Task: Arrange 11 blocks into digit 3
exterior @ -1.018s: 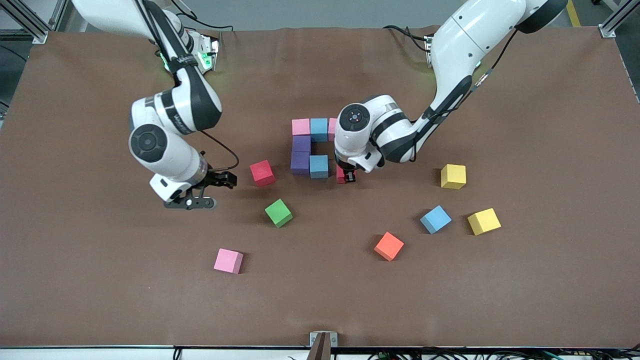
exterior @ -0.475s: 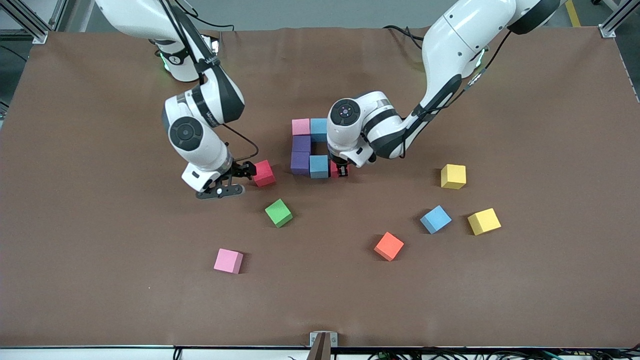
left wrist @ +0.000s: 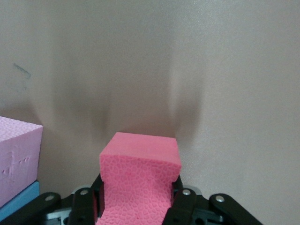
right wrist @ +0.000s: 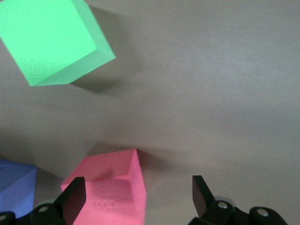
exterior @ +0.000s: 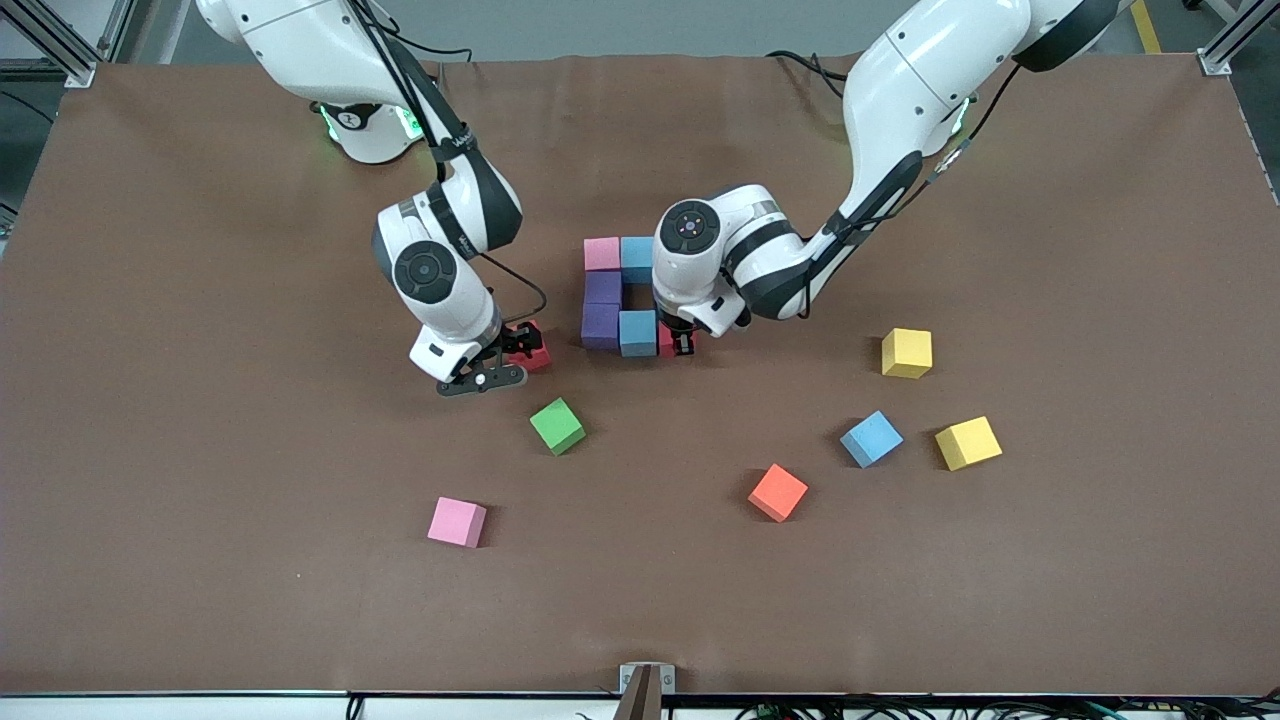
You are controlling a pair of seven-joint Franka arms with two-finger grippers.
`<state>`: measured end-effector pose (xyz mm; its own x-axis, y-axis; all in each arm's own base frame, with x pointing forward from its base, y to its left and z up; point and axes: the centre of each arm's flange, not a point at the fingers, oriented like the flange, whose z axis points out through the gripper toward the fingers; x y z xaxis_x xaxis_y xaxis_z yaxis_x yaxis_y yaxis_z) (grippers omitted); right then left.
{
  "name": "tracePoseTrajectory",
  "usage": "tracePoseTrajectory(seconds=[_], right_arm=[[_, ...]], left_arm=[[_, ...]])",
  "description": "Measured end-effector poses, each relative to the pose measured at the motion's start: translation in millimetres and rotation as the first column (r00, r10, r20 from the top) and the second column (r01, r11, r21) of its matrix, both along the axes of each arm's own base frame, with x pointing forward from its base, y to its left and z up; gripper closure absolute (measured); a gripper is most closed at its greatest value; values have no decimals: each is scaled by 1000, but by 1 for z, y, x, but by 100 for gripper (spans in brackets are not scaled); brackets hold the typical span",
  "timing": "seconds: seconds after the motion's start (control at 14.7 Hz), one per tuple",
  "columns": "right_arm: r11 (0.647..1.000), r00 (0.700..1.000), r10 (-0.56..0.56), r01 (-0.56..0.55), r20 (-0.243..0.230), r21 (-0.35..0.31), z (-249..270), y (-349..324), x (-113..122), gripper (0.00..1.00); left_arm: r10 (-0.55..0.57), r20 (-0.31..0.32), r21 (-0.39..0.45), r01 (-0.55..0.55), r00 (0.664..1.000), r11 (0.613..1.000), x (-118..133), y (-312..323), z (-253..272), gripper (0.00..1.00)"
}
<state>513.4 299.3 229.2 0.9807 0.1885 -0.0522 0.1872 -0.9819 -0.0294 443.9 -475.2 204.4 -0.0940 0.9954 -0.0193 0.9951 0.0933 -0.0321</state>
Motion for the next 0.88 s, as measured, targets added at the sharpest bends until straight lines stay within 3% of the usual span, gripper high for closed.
tracePoseTrajectory(seconds=[0.88], right_arm=[[1000, 999, 30, -30, -22, 0, -11, 22, -21, 0]], left_arm=[[-3, 2, -8, 3, 1000, 1000, -1, -7, 0, 47]])
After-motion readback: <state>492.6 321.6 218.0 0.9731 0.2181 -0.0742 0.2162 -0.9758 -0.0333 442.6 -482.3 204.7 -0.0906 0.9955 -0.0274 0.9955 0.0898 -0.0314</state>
